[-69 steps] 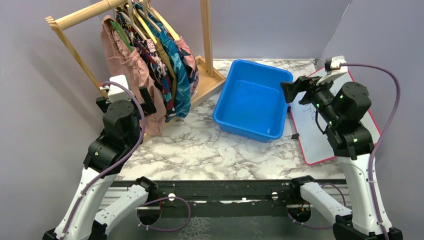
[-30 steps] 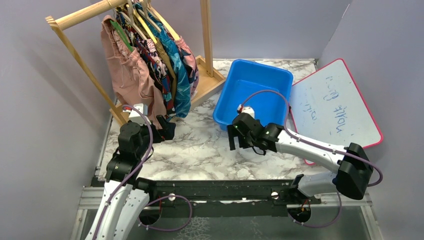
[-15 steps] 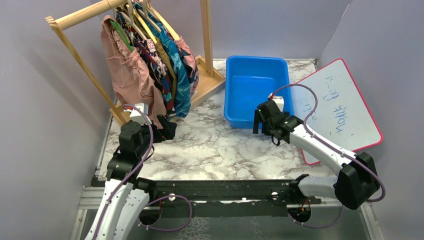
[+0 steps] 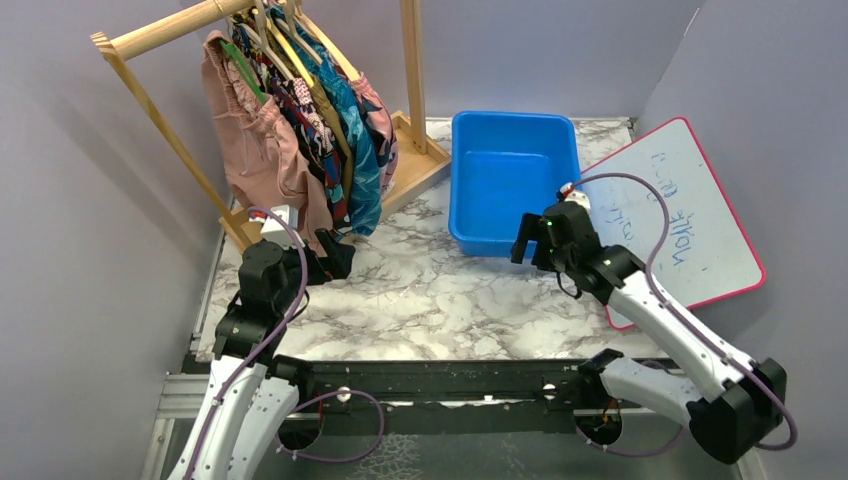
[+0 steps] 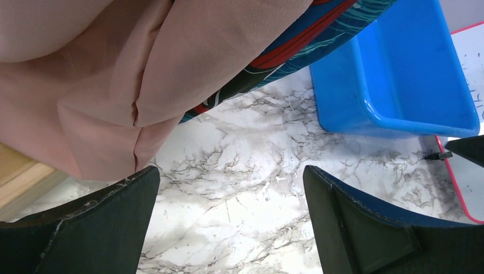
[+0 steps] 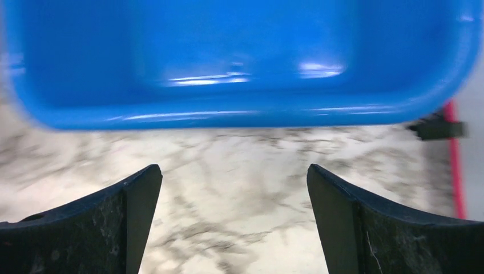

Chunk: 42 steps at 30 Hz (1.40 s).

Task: Remove the shorts from the hanger
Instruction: Adjust the basket at the center of the board.

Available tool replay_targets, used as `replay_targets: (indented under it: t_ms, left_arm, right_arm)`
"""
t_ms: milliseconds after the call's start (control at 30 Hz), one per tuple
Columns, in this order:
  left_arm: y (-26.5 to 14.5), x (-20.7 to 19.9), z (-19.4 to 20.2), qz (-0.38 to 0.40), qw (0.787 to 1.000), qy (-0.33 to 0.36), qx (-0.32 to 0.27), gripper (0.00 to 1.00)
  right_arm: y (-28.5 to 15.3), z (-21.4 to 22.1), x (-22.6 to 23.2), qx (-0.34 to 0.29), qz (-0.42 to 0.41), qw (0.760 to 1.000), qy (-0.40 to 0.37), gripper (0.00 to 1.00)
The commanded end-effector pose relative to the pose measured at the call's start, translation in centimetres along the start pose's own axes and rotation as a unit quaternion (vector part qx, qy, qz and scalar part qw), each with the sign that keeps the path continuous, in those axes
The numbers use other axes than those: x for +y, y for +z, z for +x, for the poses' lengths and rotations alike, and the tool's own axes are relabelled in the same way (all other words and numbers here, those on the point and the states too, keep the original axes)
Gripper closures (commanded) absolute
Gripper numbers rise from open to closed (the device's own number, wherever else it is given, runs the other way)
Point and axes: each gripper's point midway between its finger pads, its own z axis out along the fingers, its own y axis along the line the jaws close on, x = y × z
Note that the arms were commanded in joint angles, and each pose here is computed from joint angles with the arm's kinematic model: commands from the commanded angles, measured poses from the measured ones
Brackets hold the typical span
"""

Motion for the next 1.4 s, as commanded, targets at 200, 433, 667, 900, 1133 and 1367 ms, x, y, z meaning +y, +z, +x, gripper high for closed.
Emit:
replay_targets:
  t_ms: [200,433,667,900,1133,1367]
  left_arm:
    - [0.2,-0.3,-0.2,0.010,1.000,-0.005,-0.005,0.01]
    - [0.3,-0.3,-0.1,0.014,1.000,-0.005,0.000,0.01]
    - [0.4,-0.3,0.0,0.014,1.000,-0.005,0.002,0.01]
    - [0.4,-0.4,0.0,0.015,1.000,-0.006,0.002,0.01]
    - [0.5,-0.4,0.1,0.015,1.000,-0.006,0.005,0.01]
    - [0.5,-0.3,0.1,0.014,1.000,-0.006,0.005,0.01]
  right_arm:
    - [-1.8,-7.3,6.8,-0.076,-0.136,0.987,-0.043,0.01]
    - [6.6,-10.6,3.4,-0.019,-0.014,0.997,-0.073,0.01]
    - [10.7,-9.1,1.4,0.027,-0.032,0.998,-0.050,0.01]
    - [12.9,-7.2,-5.3,0.054,0.069,0.995,-0.038,0.01]
    - [13.1,-7.1,-9.2,0.054,0.111,0.992,-0.026,0.01]
    - [13.3,-7.8,-10.1,0.049,0.130,0.990,-0.018,0.01]
